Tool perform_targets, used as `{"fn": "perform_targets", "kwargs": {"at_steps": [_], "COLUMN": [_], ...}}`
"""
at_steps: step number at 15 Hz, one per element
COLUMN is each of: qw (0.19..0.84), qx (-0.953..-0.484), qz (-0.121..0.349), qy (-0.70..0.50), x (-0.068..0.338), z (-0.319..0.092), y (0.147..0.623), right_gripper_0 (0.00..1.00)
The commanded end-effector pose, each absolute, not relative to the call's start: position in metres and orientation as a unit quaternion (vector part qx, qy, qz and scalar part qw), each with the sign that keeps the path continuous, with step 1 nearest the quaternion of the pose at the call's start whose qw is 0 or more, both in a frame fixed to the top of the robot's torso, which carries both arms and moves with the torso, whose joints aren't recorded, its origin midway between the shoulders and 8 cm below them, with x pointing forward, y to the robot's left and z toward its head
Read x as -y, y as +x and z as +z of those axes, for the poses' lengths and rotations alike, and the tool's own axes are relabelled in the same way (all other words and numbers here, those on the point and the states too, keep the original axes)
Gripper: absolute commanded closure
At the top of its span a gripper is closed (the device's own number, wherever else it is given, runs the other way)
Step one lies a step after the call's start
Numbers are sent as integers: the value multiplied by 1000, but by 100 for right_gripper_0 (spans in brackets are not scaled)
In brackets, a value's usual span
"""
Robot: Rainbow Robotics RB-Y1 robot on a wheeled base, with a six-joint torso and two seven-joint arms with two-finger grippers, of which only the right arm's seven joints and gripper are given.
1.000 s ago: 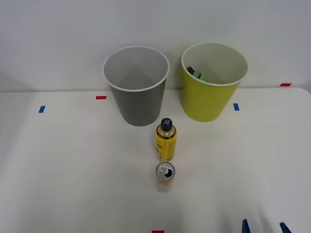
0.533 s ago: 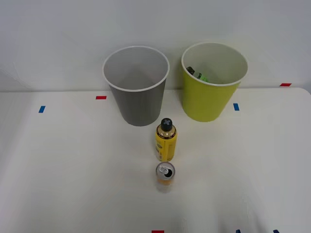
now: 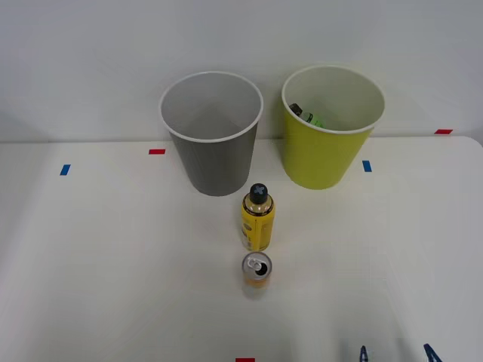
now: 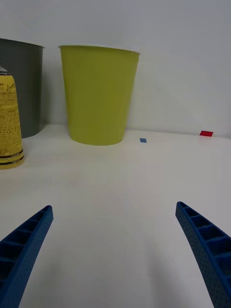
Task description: Put cans in the gray bin, plastic bottles in the light green bin
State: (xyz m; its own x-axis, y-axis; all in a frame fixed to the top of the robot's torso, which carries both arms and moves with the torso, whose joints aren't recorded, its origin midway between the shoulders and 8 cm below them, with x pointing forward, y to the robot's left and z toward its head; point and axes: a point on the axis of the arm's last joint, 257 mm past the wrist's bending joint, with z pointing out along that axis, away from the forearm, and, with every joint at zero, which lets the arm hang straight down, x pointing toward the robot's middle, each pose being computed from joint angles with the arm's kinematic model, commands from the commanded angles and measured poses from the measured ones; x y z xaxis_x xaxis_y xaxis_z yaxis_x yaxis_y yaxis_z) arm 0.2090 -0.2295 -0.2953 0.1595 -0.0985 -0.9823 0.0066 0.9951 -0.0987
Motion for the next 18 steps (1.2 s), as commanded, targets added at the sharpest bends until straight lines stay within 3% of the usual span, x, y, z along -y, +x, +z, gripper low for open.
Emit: {"fn": "perform_targets", "kwargs": {"at_steps": [1, 18], "qw": [764, 764], "qx": [-644, -643], "qz": [-35, -41], "qy": [-32, -43], "x": [231, 225], "z": [-293, -293], "y": [213, 216], "right_gripper_0": [13, 13]}}
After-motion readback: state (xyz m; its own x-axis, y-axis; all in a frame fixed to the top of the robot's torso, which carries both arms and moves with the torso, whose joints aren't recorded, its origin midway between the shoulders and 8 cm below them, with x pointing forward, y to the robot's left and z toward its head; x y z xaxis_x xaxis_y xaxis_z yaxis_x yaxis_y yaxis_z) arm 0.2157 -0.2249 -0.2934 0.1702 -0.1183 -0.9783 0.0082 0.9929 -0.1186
